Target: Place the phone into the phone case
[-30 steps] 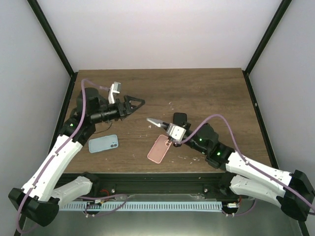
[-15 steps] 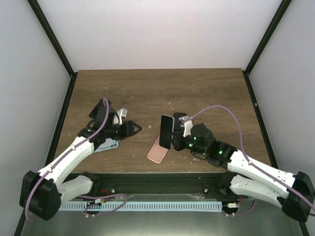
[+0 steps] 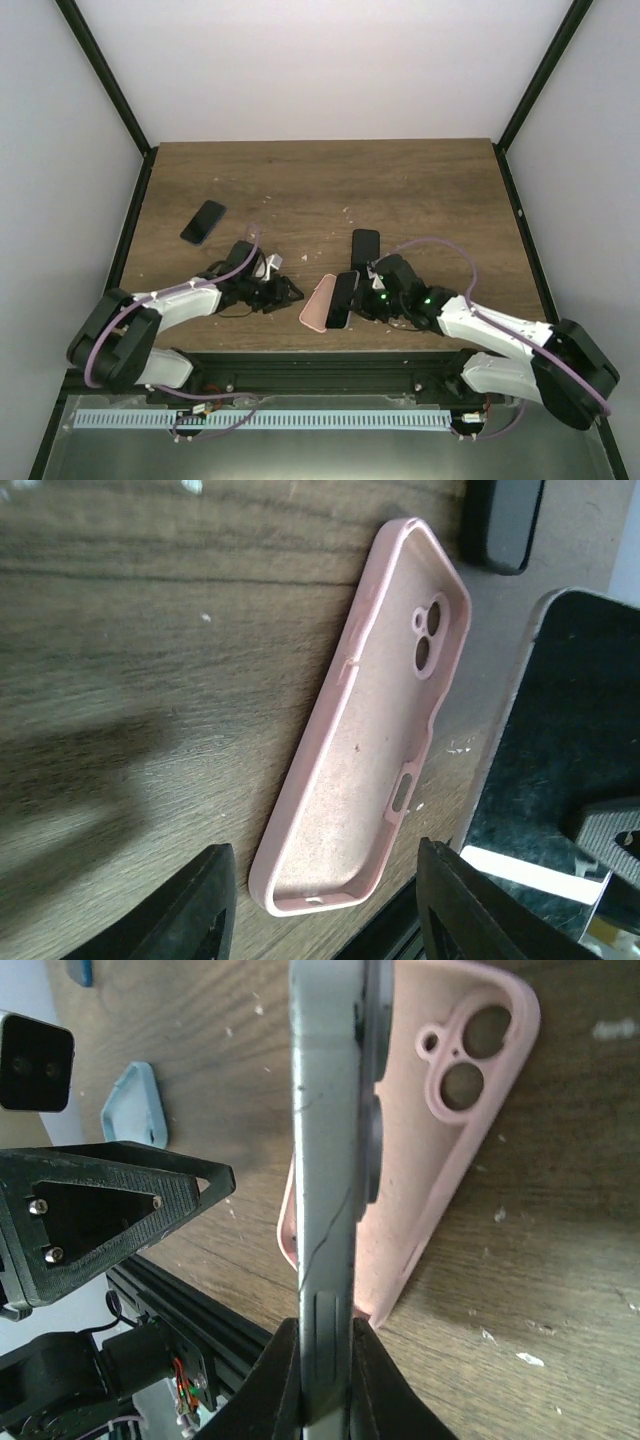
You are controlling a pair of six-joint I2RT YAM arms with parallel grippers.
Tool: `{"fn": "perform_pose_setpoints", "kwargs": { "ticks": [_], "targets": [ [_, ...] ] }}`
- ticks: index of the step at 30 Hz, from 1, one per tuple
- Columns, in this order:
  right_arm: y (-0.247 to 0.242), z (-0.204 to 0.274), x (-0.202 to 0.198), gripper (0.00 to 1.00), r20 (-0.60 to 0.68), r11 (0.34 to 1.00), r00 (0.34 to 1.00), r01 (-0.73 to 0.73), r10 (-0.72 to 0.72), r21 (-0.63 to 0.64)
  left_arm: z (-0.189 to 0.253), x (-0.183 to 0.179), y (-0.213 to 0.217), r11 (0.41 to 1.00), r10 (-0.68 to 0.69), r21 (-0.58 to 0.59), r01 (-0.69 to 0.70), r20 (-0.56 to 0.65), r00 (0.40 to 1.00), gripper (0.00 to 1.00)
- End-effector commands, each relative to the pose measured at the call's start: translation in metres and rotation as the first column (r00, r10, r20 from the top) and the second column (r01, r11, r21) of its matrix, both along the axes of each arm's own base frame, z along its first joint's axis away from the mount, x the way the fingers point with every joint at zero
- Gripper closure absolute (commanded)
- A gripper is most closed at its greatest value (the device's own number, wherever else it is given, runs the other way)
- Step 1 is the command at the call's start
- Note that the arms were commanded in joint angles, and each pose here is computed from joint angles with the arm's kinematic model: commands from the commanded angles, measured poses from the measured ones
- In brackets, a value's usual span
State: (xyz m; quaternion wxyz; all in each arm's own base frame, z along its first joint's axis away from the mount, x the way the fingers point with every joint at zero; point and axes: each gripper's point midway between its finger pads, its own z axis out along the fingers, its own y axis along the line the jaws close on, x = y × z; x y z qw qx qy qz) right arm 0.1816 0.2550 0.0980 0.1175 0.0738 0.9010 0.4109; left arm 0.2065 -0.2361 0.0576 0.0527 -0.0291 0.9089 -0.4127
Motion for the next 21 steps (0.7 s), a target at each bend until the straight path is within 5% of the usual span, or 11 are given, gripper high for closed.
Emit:
{"fn": "perform_pose_setpoints", "kwargs": {
  "ticks": [1, 21],
  "targets": [
    [0.017, 0.01, 0.003, 0.99, -0.061, 0.992, 0.998, 0.004, 0.003, 0.126, -0.003, 0.0, -0.016, 0.997, -0.036, -0.065, 0.037, 0.01, 0.999, 0.51],
    [0.018, -0.029, 0.021, 0.99, -0.148, 0.988, 0.989, 0.028, -0.005, 0.153, -0.031, -0.025, -0.043, 0.986, -0.088, -0.154, 0.068, -0.127, 0.988, 0.68]
  ]
}}
